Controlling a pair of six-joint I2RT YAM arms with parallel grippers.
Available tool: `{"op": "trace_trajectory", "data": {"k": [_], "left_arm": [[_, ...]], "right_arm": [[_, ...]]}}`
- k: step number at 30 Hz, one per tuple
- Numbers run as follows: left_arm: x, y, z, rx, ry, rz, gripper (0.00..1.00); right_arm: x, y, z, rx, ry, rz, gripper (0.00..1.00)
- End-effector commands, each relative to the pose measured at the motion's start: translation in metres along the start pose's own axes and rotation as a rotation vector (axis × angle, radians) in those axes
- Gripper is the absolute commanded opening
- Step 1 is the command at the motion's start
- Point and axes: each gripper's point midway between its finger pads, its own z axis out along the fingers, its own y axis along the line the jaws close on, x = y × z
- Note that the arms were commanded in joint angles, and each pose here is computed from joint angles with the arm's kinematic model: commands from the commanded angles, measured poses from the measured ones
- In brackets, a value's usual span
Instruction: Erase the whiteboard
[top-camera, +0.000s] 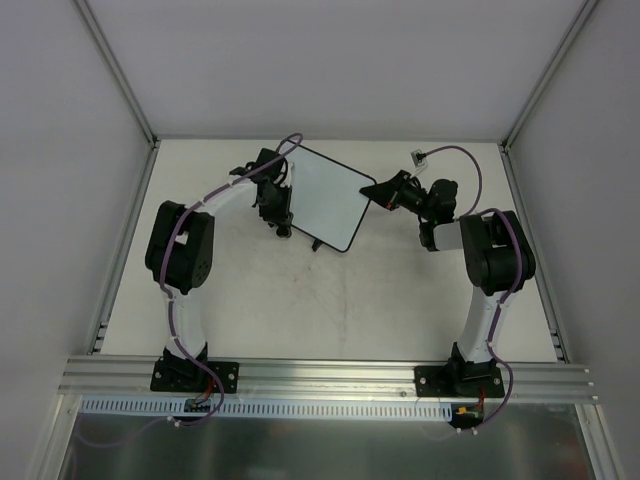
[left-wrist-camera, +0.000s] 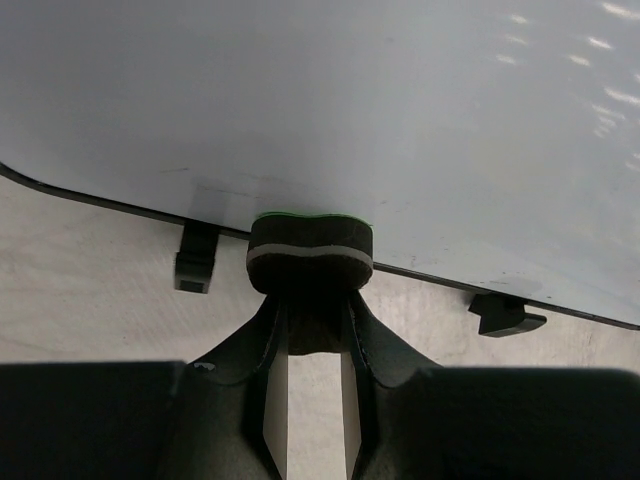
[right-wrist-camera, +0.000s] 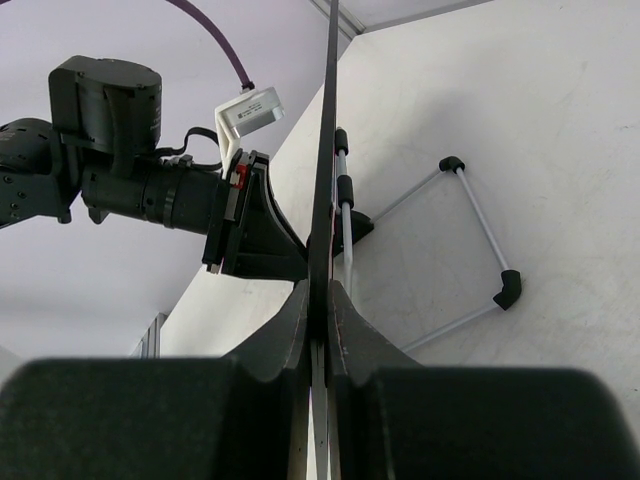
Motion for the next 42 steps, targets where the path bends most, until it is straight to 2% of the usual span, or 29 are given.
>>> {"op": "trace_trajectory", "data": {"k": [1,10,21,28,33,37,42], "left_arm": [[-0.003,-0.045,0.002,0.065,-0.049,0.063,0.0],[0.022,-0.093,0.004,0.16,-0.007,0.1,0.0],[0.037,-0.106,-0.009,0.226,0.006,0.12,0.0],[0.019,-0.094,-0.024,0.206,-0.057,0.106,0.0],[-0.011,-0.08,-0.061,0.202,-0.167,0.086,0.0],[-0.026,-0.054,-0.082,0.16,-0.235,0.023,0.0],[-0.029,-0.012,-0.091,0.027,-0.285,-0.082,0.0]], "right_arm": [[-0.031,0.077,-0.001,-0.243,-0.063,-0.226,0.0],[-0.031,0.077,-0.001,-0.241,-0.064,-0.225,0.0],[-0.032,0.078,-0.002,-0.242,-0.066,-0.229,0.0],[-0.031,0.078,-0.001,-0.243,-0.063,-0.225,0.0],[-0.033,0.078,-0.002,-0.244,-0.066,-0.23,0.0],[-0.033,0.077,-0.001,-0.243,-0.065,-0.226,0.0],[-0.034,0.077,-0.001,-0.243,-0.069,-0.228,0.0]]}}
